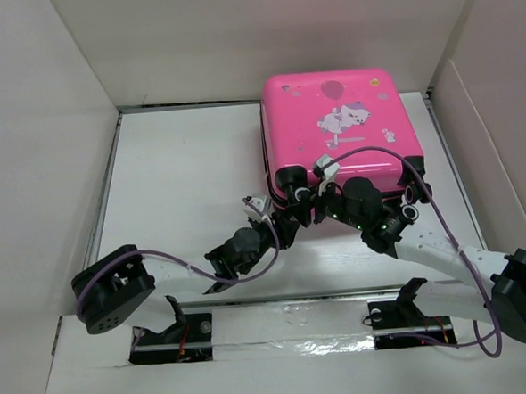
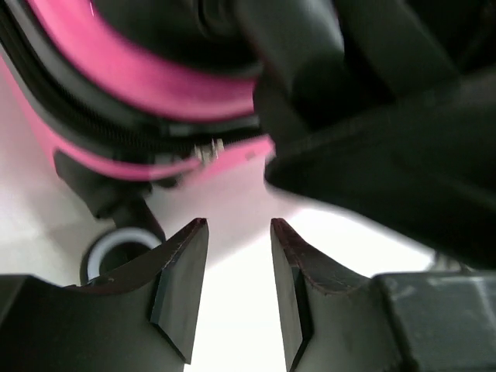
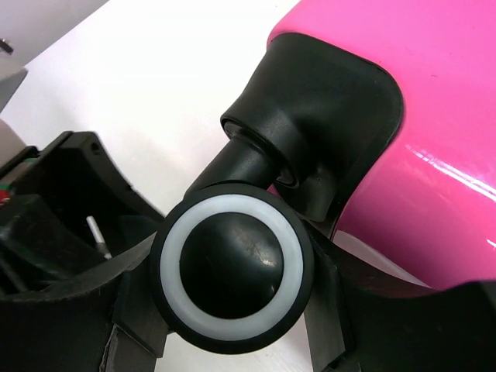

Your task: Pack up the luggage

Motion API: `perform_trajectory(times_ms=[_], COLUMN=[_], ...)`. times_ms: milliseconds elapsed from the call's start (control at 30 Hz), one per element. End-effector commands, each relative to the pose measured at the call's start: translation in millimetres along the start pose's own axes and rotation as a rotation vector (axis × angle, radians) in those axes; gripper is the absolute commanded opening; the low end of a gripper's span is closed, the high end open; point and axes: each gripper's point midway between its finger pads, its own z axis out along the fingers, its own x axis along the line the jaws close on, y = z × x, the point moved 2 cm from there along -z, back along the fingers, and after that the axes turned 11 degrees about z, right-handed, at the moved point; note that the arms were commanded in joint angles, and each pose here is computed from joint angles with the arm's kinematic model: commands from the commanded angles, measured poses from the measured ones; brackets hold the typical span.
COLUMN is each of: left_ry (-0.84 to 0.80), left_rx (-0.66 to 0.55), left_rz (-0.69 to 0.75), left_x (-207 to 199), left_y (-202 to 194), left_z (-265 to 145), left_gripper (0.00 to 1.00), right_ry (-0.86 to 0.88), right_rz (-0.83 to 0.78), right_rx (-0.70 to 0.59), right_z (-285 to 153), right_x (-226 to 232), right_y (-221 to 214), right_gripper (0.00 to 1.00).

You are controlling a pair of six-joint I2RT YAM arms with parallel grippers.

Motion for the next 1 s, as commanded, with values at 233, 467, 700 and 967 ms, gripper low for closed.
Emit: perform_trajectory(times_ms=[233,467,700,967], left_ry=[0.136,0.175,0.17,0.18], left_rx=[-0.126,-0.125,-0.164,-0.236], left_rz=[0.06,0.077,0.067,0.031], left_x=[3,8,1,-2], left_y=[36,31,43,59], left_z=[37,44,54,59], left_gripper=[0.35,0.35,0.35,0.29], right_ry=[0.15,0.165,0.17,0.175], right_rz=[-0.034,-0.039,-0.038,-0.036], right_rx=[-0.254,-0.261,-0.249,-0.231], right_z=[-4,-7,-8,-6], right_x=[43,46,46,47], right_y=[78,80,76,70], right_gripper=[0.0,0.0,0.0,0.0])
